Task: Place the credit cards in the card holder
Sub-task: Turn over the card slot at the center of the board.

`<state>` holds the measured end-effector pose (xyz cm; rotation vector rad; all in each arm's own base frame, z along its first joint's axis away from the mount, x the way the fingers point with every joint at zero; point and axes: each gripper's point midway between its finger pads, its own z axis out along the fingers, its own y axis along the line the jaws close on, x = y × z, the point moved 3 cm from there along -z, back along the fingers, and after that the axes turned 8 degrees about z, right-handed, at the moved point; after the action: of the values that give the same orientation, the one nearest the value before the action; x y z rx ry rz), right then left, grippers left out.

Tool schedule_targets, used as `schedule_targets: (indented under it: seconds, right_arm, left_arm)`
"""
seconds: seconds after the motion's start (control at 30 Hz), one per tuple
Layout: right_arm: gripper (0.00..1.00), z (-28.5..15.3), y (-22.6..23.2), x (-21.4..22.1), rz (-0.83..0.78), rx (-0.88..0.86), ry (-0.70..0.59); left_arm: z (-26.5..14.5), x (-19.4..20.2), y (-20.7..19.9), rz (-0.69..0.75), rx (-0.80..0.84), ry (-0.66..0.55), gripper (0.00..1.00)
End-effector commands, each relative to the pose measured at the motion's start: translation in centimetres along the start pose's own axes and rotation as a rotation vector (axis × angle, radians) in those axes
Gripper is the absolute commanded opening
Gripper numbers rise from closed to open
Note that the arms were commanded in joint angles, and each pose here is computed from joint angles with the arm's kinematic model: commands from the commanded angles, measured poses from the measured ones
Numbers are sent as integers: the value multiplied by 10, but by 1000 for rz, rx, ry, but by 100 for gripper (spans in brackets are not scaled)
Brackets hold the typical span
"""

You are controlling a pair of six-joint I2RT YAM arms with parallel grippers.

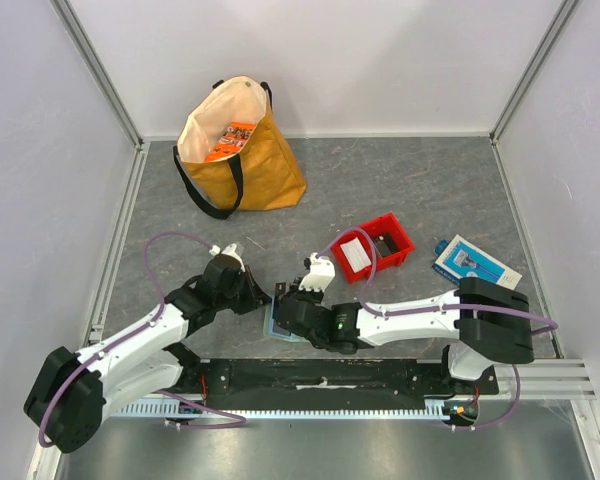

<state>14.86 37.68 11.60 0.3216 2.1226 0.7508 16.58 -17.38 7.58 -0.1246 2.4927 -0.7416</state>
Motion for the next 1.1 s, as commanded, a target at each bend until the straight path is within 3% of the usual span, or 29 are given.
schedule_targets:
  seconds: [0.0, 0.63, 1.07]
  right_arm:
    - [0, 1, 6, -3, -2, 21, -32]
    - [0, -7, 9, 1, -280, 191, -66]
    - [0, -19, -12, -14, -336, 272, -102]
  left_arm:
    - [-1, -3, -2, -25, 7, -24, 2]
    - [-6, -6, -6, -23, 24, -38, 2]
    - [-7, -4, -1, -22, 10, -46, 2]
